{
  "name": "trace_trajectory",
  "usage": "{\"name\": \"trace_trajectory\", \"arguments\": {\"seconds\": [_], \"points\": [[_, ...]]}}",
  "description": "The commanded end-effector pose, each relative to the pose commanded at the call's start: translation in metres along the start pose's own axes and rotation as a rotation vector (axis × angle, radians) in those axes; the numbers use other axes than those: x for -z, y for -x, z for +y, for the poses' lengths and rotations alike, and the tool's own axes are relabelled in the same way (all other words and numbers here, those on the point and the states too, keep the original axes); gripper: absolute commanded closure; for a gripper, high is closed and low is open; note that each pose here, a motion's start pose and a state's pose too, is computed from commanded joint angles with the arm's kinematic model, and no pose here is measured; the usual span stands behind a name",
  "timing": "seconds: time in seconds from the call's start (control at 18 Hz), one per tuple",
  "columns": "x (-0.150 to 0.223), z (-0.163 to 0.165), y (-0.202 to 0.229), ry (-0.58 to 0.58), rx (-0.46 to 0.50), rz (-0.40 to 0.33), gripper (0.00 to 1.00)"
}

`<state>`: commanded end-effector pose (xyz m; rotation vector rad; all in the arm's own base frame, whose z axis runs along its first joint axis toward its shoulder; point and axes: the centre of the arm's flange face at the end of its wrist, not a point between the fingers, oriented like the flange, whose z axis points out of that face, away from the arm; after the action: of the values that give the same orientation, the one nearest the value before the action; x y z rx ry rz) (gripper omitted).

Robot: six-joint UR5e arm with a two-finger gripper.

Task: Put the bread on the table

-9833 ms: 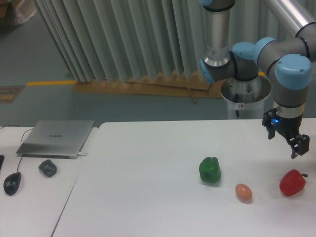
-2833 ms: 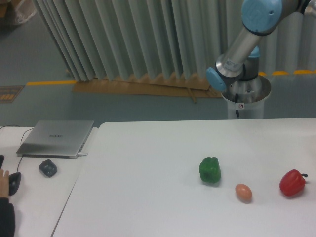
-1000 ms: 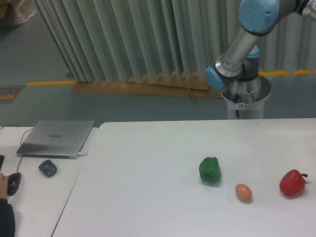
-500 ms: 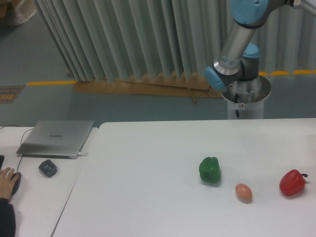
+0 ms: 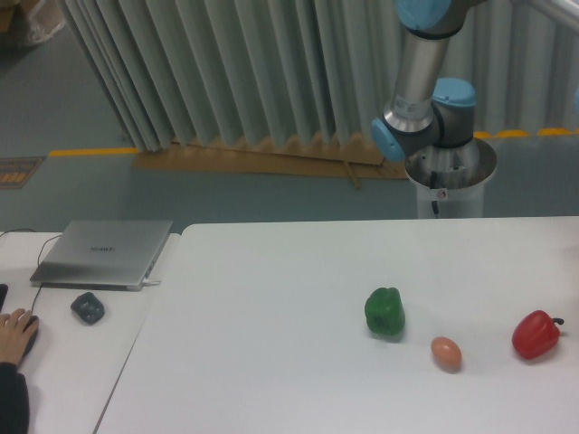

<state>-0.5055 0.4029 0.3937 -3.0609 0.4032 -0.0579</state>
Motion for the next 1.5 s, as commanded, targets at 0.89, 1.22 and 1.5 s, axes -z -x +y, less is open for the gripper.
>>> {"name": "trace_trajectory", "arguments": {"seconds": [0.89,1.22,1.5], "points": [[-0.057,-0.078,0.023,-0.033,0.069,-0.119,0.76],[-0.062,-0.077,0.026,-0.026,0.070,-0.115,0.74],[-0.066,-0.074,0.023,0.002,-0.001,-0.131,0.00]]}}
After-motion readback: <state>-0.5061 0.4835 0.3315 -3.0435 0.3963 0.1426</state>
